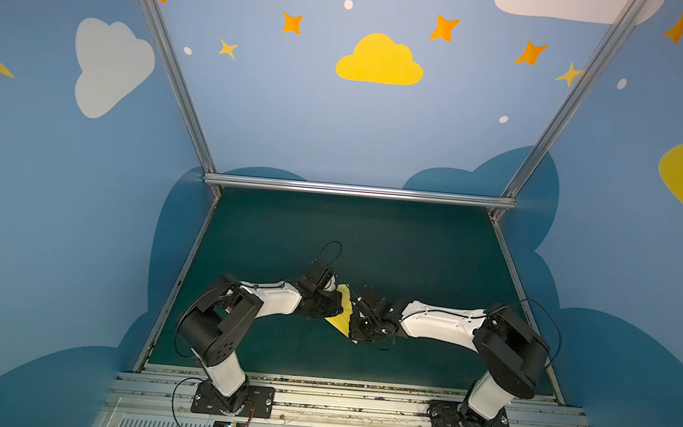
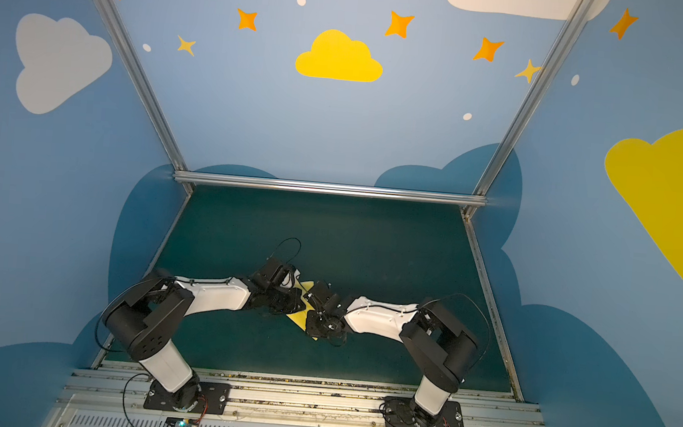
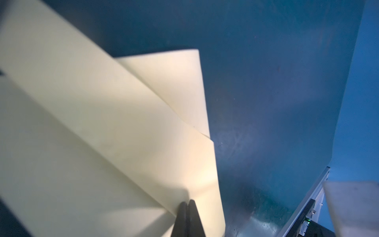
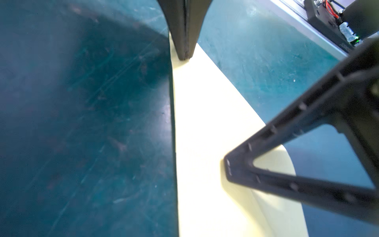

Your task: Fold a paper plane with a square sheet of paper (fold left side to right side)

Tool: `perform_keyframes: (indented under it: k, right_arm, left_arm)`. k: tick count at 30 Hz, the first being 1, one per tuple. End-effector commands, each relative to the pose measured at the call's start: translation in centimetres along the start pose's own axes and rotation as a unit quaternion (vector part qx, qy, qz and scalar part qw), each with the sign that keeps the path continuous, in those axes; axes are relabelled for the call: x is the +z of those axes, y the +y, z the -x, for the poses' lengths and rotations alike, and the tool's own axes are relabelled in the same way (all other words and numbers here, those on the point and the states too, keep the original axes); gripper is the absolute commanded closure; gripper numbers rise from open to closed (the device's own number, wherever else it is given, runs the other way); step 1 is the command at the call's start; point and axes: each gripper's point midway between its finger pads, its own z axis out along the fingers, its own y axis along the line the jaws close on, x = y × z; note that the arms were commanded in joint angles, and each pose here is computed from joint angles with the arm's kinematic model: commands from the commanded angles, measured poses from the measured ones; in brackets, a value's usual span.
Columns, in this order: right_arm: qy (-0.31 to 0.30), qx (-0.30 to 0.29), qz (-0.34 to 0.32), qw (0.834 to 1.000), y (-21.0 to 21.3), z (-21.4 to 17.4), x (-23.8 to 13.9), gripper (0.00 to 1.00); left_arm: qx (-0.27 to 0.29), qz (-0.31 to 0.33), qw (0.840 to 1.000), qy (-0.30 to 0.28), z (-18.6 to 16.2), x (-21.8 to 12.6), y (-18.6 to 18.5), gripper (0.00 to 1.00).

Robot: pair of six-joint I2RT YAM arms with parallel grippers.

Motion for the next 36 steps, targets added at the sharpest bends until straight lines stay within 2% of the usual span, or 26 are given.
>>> perform_keyframes:
  k: [1,15,36]
  right_arm:
    - [0.079,0.007,-0.106,0.991,-6.1,-5.0,2.5,1.0]
    - [0.079,0.007,-0.103,0.991,-5.9,-4.9,2.4,1.0]
    - [0.073,0.006,-0.104,0.992,-6.0,-4.7,1.9,1.0]
  left_arm:
    - [-0.037,0.077,0.996,0.023,-1.8,0.0,4.5,0.96]
    - [-0.081,0.113,0.99,0.006,0.7,0.1,7.5,0.96]
    - [-0.189,0.144,0.971,-0.021,2.4,-1.2,13.9,0.96]
